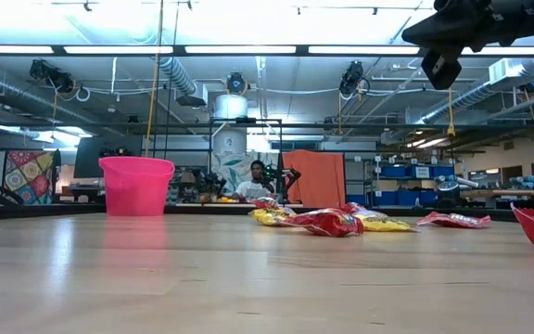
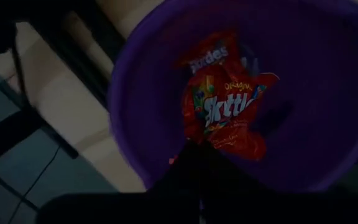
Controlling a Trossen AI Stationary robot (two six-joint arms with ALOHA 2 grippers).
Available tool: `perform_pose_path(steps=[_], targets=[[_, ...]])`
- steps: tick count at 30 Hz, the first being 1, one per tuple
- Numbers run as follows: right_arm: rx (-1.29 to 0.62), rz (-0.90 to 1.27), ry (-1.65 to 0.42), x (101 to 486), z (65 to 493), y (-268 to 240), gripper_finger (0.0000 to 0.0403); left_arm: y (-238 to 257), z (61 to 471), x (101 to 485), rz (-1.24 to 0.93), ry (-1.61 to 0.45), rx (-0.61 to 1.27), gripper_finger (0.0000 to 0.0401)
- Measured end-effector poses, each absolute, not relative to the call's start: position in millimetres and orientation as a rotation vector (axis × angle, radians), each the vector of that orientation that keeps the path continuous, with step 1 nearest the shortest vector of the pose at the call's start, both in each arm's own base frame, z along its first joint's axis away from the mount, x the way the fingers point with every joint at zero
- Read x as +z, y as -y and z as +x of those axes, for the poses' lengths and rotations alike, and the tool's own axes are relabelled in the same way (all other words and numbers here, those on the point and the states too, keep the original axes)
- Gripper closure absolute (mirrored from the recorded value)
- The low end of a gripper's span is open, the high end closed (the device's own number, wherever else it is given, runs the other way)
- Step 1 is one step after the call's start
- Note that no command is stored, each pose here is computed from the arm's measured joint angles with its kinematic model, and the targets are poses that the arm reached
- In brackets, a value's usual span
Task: Sort candy by brand, put in halloween buckets
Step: Put the red candy into the violet bucket
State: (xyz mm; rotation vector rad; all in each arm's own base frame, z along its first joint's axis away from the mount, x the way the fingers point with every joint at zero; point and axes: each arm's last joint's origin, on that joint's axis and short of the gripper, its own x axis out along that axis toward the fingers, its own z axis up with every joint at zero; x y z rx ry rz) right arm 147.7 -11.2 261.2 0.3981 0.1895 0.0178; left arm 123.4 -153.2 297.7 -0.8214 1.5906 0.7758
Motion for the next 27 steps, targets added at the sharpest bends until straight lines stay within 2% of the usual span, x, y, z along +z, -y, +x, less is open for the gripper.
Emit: perform_pose_path(steps=[4, 10, 16, 18, 22, 27], targets=[[0.020, 0.399, -0.190, 261, 148, 11, 0.0387, 155, 125, 292, -0.849, -1.588, 0.778, 0.0364], [0.030, 0.402, -0.193, 261, 148, 11, 0.0387, 154, 124, 294, -0.848, -1.608, 0.795, 0.0288], [0.014, 0.494, -0.211, 260, 148, 11, 0.0386, 145, 125, 320, -0.859, -1.580, 0.833, 0.0232], [-0.002, 0.511, -0.247, 260, 151, 13, 0.0386, 140, 129, 335, -0.917, -1.470, 0.761, 0.0222], [-0.022, 0.506, -0.306, 270, 163, 17, 0.0380, 115, 130, 368, -1.019, -1.142, 0.741, 0.0216], [-0.049, 0.407, -0.338, 291, 193, 26, 0.0342, 81, 130, 398, -0.995, -0.797, 0.728, 0.0215]])
